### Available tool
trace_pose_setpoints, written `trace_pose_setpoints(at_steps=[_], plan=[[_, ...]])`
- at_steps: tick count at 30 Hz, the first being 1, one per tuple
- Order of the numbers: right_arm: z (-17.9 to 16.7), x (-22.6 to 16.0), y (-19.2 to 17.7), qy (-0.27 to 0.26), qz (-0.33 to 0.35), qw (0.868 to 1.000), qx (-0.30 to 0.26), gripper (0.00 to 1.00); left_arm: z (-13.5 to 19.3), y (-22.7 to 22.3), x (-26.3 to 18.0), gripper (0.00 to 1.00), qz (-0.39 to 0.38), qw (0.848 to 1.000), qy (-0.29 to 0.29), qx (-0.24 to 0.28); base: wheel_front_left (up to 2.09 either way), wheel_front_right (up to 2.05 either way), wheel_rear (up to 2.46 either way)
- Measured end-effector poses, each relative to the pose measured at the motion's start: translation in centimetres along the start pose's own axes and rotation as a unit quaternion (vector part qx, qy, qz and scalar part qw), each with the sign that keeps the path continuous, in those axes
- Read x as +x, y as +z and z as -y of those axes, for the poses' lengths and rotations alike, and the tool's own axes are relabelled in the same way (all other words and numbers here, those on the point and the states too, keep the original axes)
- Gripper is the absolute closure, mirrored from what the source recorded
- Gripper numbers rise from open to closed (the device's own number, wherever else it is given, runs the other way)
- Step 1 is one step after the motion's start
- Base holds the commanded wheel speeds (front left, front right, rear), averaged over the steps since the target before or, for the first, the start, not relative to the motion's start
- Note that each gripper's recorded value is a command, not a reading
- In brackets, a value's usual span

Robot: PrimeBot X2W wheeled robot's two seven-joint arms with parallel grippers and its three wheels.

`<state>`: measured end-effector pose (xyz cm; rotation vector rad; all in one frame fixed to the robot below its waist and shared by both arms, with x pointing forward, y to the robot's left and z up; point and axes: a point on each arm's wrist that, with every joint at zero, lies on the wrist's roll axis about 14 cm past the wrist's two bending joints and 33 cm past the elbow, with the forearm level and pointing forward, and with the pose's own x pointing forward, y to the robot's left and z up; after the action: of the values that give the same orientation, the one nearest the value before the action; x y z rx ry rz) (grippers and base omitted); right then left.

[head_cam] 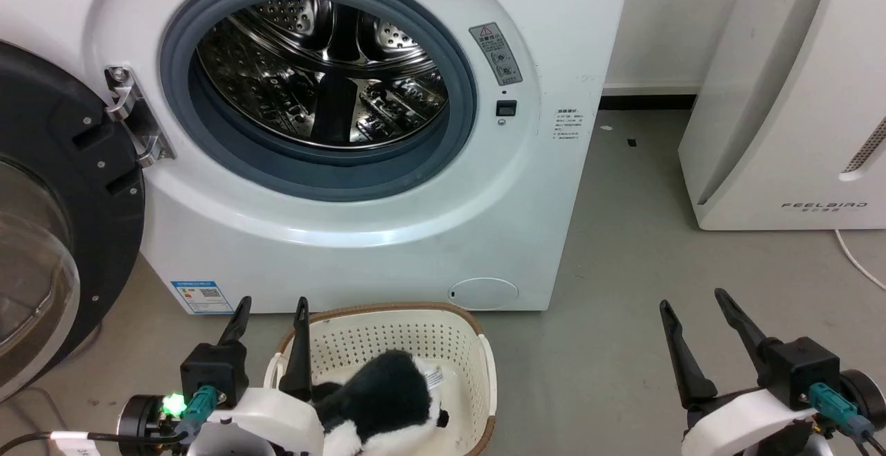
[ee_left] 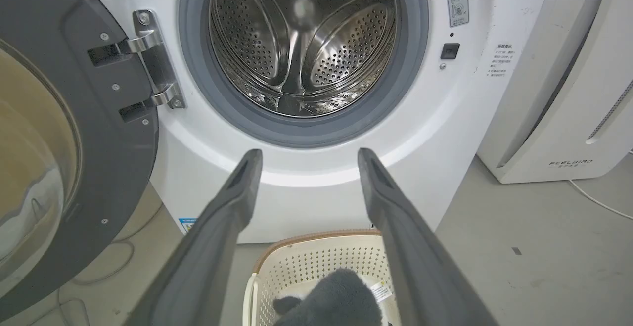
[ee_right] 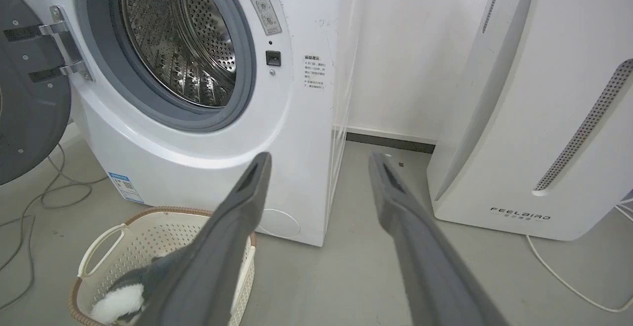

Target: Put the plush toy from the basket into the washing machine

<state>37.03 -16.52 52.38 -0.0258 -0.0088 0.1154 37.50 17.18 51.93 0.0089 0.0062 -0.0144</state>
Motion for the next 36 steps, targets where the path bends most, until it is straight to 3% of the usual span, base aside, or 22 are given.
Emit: trace_pose_setpoints(at_steps=[20,36], plan=[[0.6,0.8,-1.7,-0.009,-0.012,1.0,0.011,0.0,1.9,-5.8,1.6,0.0,-0.076,0.996,-0.03,-0.017,0.0,0.0,0.0],[1.8,2.1,-3.4,-0.024,-0.025,0.999,0.01,0.0,2.8,-12.5,3.2,0.0,-0.167,0.984,-0.053,-0.022,0.0,0.0,0.0]])
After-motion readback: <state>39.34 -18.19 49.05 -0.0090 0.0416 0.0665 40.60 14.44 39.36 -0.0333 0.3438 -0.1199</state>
